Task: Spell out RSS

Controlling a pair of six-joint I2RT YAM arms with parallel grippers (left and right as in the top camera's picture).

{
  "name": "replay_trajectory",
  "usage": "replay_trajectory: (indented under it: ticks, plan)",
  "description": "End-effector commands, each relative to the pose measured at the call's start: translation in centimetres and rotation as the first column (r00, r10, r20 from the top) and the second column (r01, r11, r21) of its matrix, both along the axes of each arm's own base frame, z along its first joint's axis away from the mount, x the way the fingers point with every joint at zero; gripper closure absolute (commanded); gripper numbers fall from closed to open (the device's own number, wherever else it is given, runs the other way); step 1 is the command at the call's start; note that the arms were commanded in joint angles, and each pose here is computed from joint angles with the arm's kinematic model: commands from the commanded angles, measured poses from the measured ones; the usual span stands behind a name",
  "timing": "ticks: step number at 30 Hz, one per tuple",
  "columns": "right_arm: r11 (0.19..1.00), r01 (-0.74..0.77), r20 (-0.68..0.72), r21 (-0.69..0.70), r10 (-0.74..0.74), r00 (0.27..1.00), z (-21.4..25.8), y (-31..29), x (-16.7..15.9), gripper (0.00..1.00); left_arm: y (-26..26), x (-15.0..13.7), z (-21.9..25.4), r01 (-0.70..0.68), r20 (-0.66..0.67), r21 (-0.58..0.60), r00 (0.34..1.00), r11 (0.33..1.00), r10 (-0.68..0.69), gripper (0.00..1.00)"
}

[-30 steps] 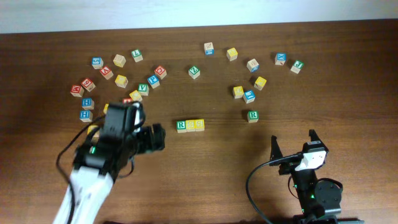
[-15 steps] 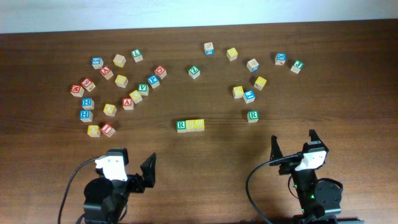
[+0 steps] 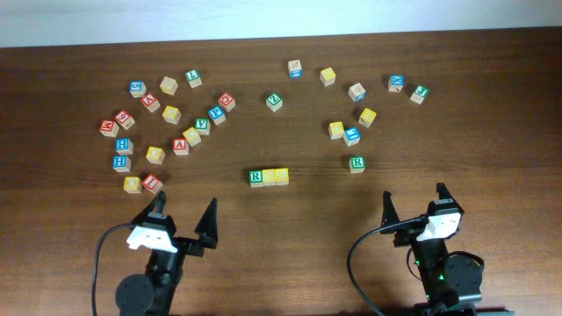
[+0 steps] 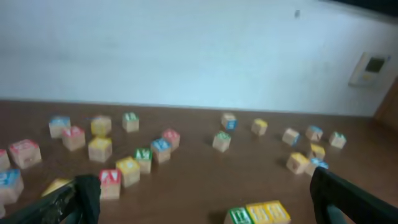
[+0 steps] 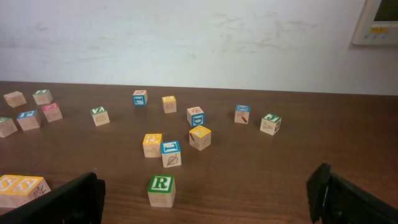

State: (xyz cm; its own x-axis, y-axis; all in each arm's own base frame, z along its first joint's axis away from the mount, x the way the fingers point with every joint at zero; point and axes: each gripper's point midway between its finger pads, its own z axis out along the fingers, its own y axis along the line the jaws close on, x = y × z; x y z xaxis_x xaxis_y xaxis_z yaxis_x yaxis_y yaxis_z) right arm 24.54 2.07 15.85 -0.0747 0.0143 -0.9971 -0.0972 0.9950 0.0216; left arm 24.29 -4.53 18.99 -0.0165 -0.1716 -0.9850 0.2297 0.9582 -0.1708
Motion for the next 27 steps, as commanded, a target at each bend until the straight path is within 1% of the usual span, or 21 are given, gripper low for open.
replay_trajectory:
  ticks: [1,4,5,6,7,10,15,27]
  plan:
    - [1.0,0.015,-0.003,-0.004,-0.015,1.0,-0.2,-0.3,0.0,0.02,0.6,-0.1,0.5,-0.035,0.073,0.07,0.997,0.997,0.03,0.01]
    - [1.0,0.015,-0.003,-0.004,-0.015,1.0,-0.2,-0.3,0.0,0.02,0.9,0.0,-0.1,-0.056,0.071,0.166,0.996,0.985,0.045,0.01]
    - [1.0,0.015,-0.003,-0.004,-0.015,1.0,-0.2,-0.3,0.0,0.02,1.3,0.1,-0.8,-0.069,0.05,0.199,0.997,0.978,0.06,0.01]
    - [1.0,0.015,-0.003,-0.004,-0.015,1.0,-0.2,-0.3,0.0,0.02,2.7,0.3,-2.5,-0.127,-0.019,0.211,0.991,0.969,0.134,0.01]
    - [1.0,0.015,-0.003,-0.004,-0.015,1.0,-0.2,-0.3,0.0,0.02,3.3,0.3,-3.4,-0.148,-0.054,0.218,0.985,0.965,0.163,0.01]
    - [1.0,0.015,-0.003,-0.004,-0.015,1.0,-0.2,-0.3,0.0,0.02,4.4,0.3,-3.3,-0.206,-0.054,0.209,0.974,0.956,0.221,0.01]
    - [1.0,0.015,-0.003,-0.004,-0.015,1.0,-0.2,-0.3,0.0,0.02,5.4,0.3,-3.3,-0.265,-0.073,0.13,0.958,0.955,0.276,0.01]
    - [1.0,0.015,-0.003,-0.004,-0.015,1.0,-0.2,-0.3,0.0,0.02,5.3,0.3,-3.4,-0.258,-0.074,0.143,0.96,0.956,0.27,0.01]
